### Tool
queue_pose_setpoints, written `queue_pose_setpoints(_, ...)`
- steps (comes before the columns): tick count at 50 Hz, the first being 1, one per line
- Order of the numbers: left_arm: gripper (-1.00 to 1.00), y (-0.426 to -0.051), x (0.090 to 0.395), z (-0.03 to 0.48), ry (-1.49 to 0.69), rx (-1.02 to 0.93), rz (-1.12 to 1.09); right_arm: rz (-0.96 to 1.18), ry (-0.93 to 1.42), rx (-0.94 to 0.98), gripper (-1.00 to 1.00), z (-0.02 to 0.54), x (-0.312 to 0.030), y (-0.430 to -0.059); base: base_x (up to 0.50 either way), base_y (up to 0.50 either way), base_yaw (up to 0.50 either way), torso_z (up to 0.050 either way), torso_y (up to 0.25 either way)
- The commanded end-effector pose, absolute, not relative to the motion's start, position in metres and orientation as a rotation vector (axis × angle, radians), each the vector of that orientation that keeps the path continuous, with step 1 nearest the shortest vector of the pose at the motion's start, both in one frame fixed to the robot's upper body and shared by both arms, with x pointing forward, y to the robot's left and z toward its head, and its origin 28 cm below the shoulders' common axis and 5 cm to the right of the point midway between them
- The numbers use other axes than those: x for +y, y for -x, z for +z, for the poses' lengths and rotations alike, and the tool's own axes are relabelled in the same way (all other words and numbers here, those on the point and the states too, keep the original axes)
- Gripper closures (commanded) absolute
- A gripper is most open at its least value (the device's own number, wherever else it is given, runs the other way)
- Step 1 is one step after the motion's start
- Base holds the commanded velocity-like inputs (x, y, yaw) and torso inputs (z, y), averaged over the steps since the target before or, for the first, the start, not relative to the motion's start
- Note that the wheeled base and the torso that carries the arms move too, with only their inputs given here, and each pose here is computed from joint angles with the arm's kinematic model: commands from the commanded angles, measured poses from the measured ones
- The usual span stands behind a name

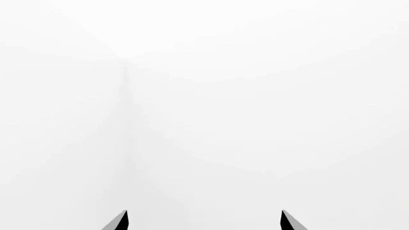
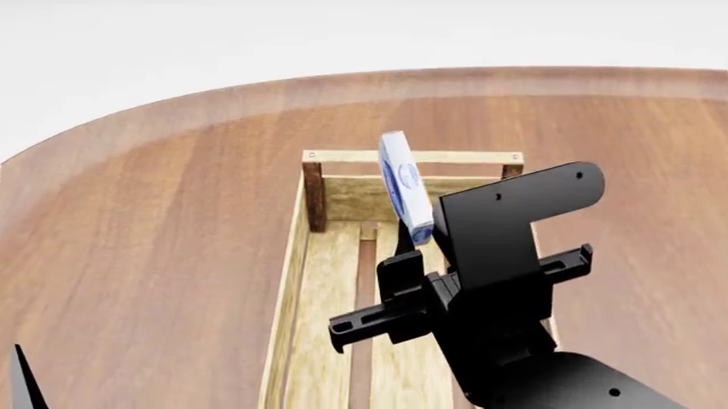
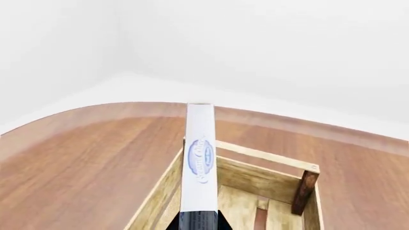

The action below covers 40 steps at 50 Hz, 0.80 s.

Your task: Pick up the cream cheese and put it in the tray.

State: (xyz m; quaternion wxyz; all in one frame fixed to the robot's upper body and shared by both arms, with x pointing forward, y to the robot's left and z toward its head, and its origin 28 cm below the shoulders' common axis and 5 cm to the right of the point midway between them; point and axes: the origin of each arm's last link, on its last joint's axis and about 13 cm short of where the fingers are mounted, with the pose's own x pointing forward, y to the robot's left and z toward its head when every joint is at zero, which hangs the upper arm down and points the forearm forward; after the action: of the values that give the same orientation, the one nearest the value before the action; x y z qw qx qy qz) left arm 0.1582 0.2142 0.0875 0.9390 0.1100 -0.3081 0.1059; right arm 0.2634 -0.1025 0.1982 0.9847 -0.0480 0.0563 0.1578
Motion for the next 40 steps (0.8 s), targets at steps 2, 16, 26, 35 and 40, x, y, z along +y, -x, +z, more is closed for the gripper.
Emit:
queue_pose_setpoints(2, -1.0, -0.1581, 0.2142, 0.0878, -0.229, -0.637, 0.225, 0.305, 0.114, 0.101, 1.0, 0.1986, -0.1039, -0.2644, 0.0, 0.0, 0.0, 0.0, -0.104)
queue_pose_setpoints(16, -1.0, -0.1584, 0.2144, 0.0876, -0.22, -0.64, 0.229, 0.308, 0.12, 0.108, 1.0, 0.196, -0.1036, -0.2645, 0.0, 0.0, 0.0, 0.0, -0.105)
queue_pose_setpoints(26, -1.0, -0.1578, 0.2141, 0.0879, -0.222, -0.643, 0.228, 0.308, 0.124, 0.112, 1.0, 0.1945, -0.1036, -0.2649, 0.0, 0.0, 0.0, 0.0, -0.104)
queue_pose_setpoints(35, -1.0, -0.1578, 0.2142, 0.0878, -0.221, -0.641, 0.229, 0.307, 0.125, 0.117, 1.0, 0.1925, -0.1037, -0.2653, 0.0, 0.0, 0.0, 0.0, -0.104)
queue_pose_setpoints(40, -1.0, -0.1574, 0.2149, 0.0881, -0.218, -0.647, 0.233, 0.306, 0.129, 0.118, 1.0, 0.192, -0.1036, -0.2652, 0.0, 0.0, 0.0, 0.0, -0.104)
